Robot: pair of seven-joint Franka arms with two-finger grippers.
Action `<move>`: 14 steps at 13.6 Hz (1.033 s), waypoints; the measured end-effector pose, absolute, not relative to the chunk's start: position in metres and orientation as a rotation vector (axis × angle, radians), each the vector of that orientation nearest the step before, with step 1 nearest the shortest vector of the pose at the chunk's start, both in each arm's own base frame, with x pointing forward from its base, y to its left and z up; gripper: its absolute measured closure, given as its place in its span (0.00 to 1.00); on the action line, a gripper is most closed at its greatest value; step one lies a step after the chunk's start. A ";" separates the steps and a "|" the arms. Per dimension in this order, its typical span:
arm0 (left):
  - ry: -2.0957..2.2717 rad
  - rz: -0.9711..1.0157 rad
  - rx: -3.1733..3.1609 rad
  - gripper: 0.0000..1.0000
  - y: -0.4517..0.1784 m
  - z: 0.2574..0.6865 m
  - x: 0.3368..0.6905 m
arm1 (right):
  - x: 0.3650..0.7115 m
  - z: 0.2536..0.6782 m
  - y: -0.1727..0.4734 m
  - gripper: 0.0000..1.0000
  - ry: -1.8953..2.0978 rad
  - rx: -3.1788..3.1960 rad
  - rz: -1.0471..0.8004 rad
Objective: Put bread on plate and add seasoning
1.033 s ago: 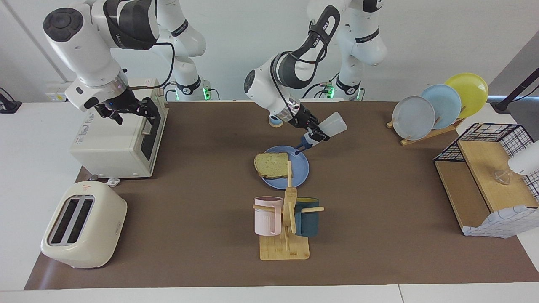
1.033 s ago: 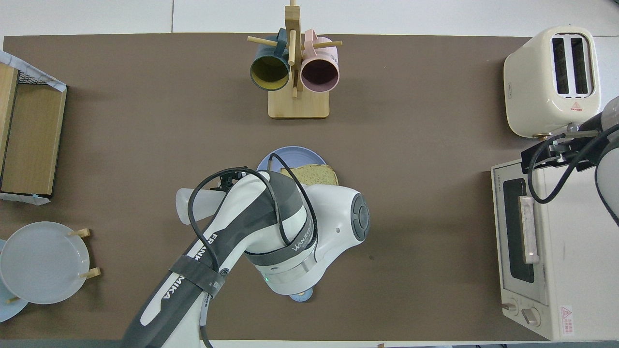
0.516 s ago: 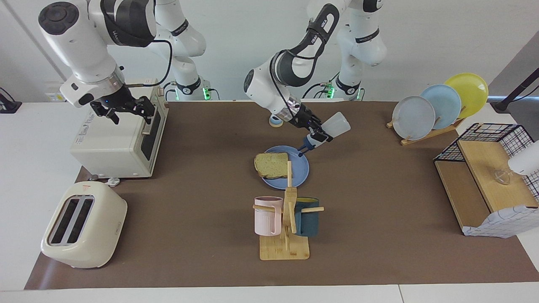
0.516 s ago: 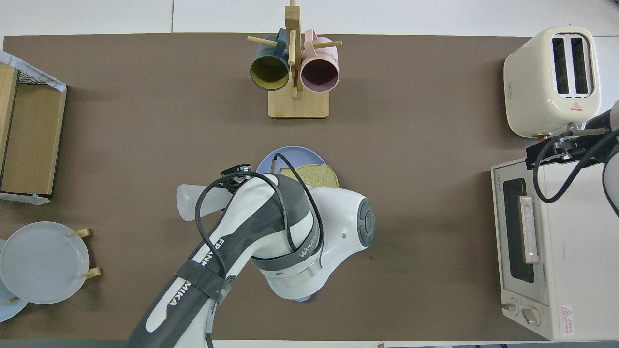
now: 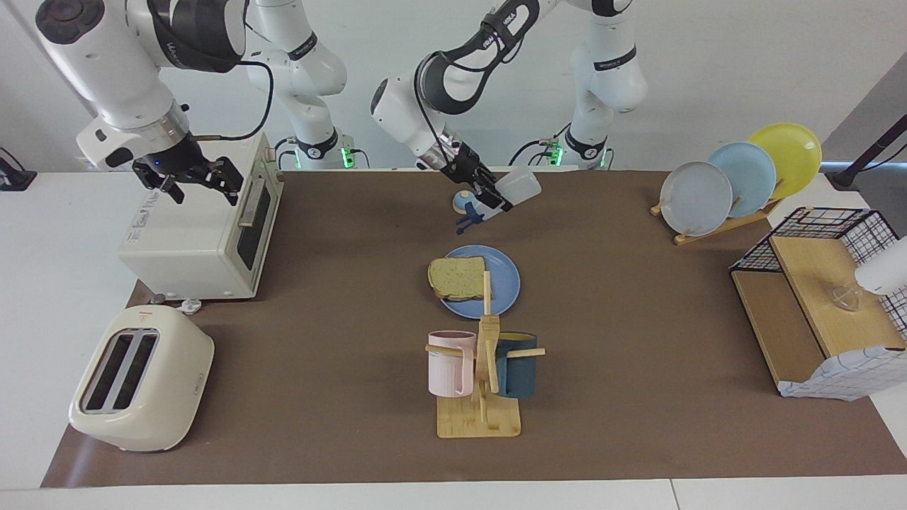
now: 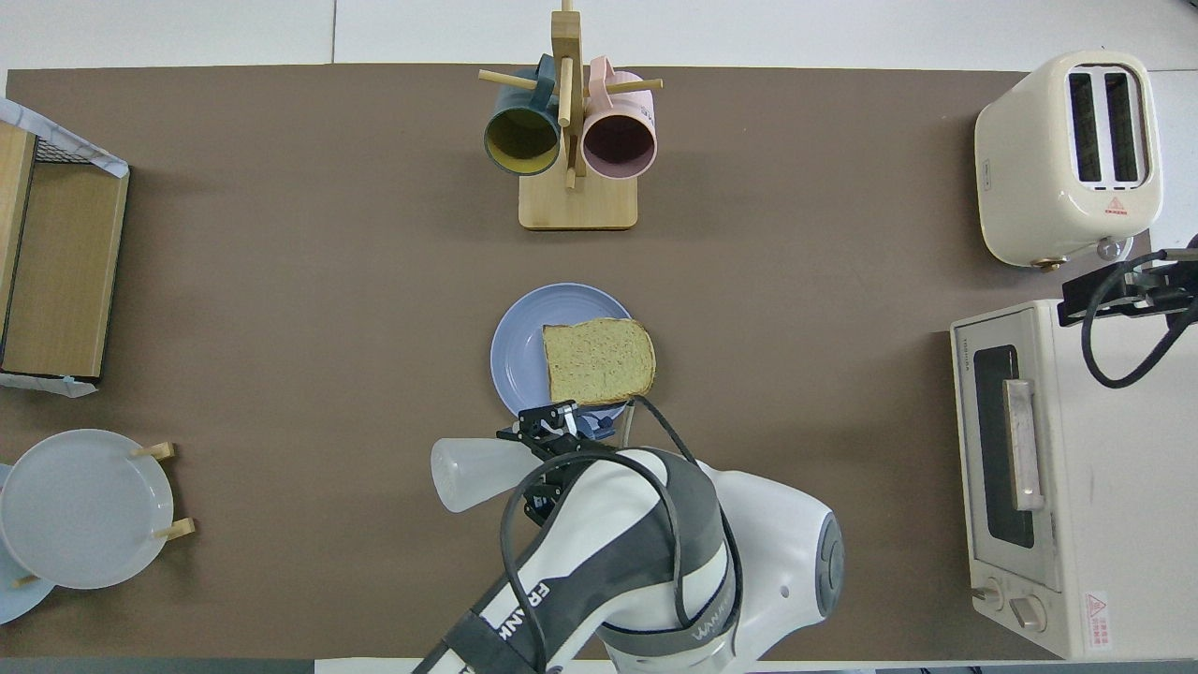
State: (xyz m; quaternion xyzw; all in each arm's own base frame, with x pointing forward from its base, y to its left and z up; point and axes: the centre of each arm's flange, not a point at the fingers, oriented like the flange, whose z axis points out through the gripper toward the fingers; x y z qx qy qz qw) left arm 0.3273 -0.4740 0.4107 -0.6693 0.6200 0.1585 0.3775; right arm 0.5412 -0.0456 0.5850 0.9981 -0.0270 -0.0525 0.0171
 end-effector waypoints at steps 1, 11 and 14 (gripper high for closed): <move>1.587 0.399 -1.713 0.59 -0.480 0.414 0.319 | 0.541 0.585 -0.045 0.00 -0.081 3.102 -0.163; 1.389 0.453 -1.832 0.59 -0.413 0.408 0.413 | 0.541 0.585 -0.041 0.00 -0.071 3.102 -0.162; 1.338 0.451 -1.866 0.59 -0.385 0.403 0.448 | 0.539 0.590 -0.038 0.00 -0.061 3.102 -0.148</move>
